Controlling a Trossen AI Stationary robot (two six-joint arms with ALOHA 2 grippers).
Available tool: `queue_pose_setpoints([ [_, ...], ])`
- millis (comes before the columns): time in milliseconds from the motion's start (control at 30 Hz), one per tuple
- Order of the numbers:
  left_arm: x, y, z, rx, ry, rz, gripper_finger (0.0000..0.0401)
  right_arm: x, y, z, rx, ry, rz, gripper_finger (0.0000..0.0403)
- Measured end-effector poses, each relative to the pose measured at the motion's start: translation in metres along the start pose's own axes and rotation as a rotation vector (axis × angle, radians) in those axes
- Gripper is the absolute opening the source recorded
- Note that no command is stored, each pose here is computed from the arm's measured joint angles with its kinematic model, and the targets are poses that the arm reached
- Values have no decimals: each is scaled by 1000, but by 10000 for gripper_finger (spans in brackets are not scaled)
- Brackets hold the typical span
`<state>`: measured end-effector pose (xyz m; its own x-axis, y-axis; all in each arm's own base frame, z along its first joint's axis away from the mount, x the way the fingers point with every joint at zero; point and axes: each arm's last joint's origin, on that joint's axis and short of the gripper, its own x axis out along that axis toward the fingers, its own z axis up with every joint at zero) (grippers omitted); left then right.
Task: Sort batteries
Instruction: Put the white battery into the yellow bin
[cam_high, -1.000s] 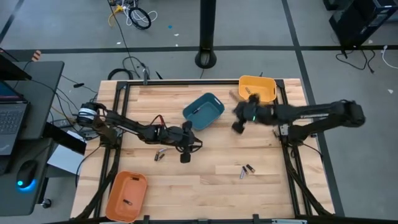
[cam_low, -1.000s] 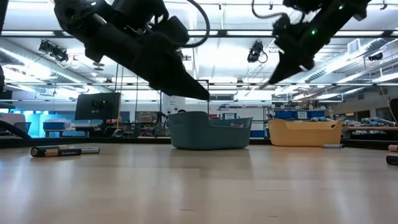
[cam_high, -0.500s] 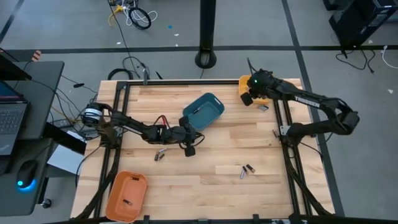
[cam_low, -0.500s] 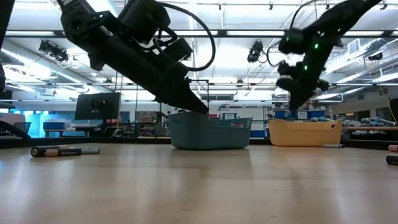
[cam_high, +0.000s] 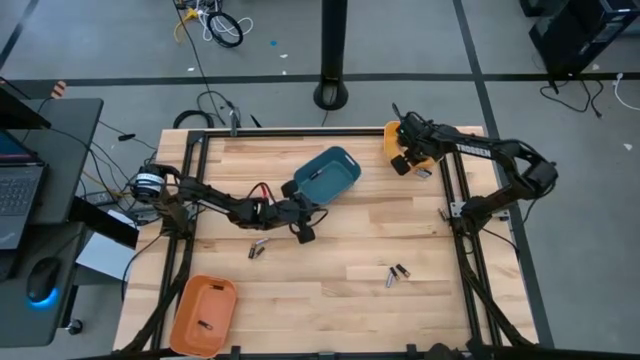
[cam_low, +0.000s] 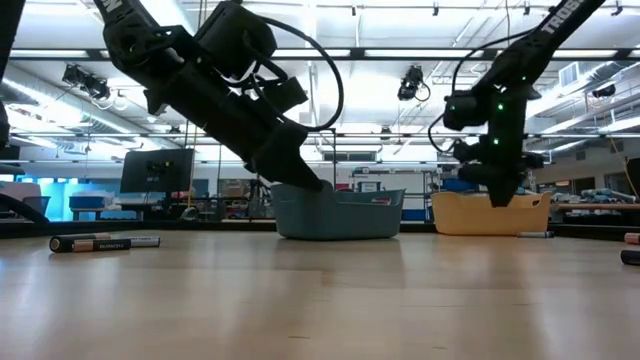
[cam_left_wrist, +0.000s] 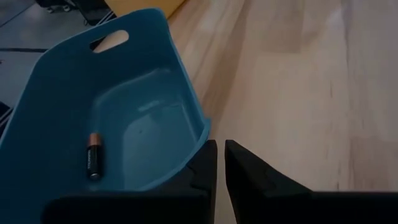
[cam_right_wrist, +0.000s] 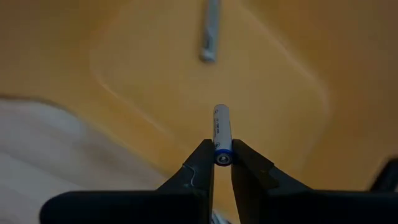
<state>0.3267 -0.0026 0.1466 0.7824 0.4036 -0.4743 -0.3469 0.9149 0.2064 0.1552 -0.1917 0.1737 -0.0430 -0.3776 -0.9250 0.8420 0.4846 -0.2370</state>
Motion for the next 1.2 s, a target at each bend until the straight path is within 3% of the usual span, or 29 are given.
queue_pose_setpoints([
  [333, 0, 0, 0, -3, -4, 1, 39, -1, -11, -8, 8, 116, -56, 46],
  [700, 0, 0, 1, -3, -7, 1, 39, -3, -8, -20, -7, 245, 63, 46],
  [967, 0, 0, 1, -3, -8, 1, 39, -4, -5, -19, -34, 231, 82, 46],
  [1200, 0, 0, 1, -2, -10, 1, 39, 0, -6, -2, 35, 67, 67, 46],
])
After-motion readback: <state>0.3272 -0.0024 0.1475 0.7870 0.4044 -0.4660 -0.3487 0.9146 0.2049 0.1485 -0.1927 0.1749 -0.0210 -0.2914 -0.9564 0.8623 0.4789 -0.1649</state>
